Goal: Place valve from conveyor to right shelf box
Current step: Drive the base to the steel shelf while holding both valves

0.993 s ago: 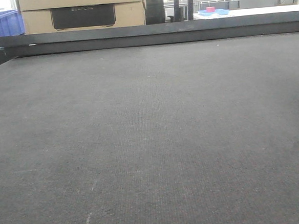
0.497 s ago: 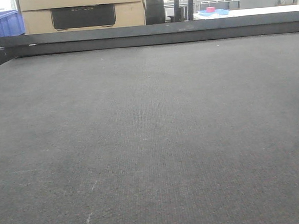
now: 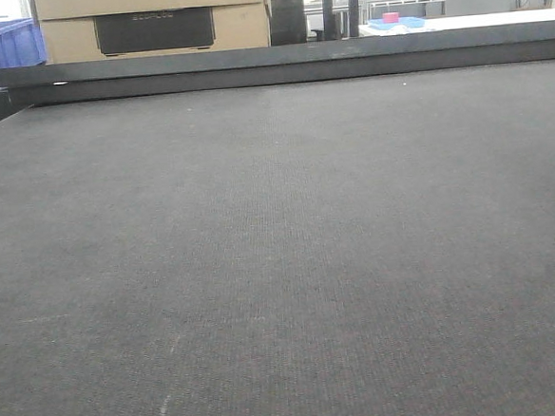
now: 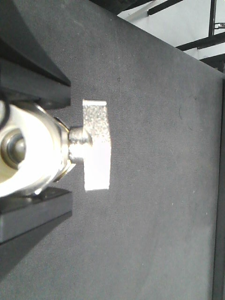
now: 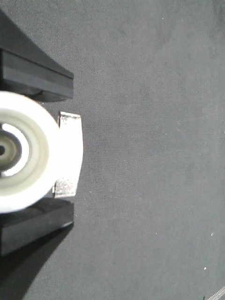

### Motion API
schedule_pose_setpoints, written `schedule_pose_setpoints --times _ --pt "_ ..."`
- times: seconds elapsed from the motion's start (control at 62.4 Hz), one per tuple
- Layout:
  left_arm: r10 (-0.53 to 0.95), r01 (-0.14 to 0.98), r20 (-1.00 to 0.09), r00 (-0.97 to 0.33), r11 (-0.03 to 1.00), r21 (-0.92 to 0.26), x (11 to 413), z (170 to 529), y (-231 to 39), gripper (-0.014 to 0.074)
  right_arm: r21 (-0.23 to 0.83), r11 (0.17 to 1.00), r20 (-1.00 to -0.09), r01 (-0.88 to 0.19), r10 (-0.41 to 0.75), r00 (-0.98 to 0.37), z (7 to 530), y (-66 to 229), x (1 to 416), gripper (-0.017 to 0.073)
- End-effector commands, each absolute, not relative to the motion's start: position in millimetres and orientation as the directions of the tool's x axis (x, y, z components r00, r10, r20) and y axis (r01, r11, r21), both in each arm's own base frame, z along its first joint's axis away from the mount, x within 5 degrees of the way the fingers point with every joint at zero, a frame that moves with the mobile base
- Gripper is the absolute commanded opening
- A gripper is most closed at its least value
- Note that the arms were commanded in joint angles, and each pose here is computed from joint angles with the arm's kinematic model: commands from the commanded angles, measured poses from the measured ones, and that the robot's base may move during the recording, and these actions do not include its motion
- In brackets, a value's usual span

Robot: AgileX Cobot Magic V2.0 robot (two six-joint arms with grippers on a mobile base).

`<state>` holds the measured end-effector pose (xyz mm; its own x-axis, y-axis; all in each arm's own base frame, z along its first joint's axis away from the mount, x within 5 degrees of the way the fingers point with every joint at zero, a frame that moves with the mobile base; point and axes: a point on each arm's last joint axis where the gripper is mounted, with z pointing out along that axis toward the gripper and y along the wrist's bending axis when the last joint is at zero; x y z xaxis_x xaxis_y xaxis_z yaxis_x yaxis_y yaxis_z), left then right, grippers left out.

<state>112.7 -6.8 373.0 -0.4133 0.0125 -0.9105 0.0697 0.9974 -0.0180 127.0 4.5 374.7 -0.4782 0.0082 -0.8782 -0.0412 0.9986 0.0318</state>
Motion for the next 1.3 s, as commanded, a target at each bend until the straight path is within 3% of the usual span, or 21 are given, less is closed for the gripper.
schedule_pose_setpoints --times 0.0,1.282 --pt "-0.002 0.073 -0.934 -0.357 0.997 -0.030 112.4 379.7 -7.7 -0.0111 0.028 0.999 -0.917 -0.035 0.012 -0.400 384.3 3.6 127.0 -0.0162" --pt "-0.002 0.073 -0.934 -0.357 0.997 -0.030 112.4 379.7 -7.7 -0.0111 0.028 0.999 -0.918 -0.034 0.012 -0.396 384.5 3.5 128.4 -0.0162"
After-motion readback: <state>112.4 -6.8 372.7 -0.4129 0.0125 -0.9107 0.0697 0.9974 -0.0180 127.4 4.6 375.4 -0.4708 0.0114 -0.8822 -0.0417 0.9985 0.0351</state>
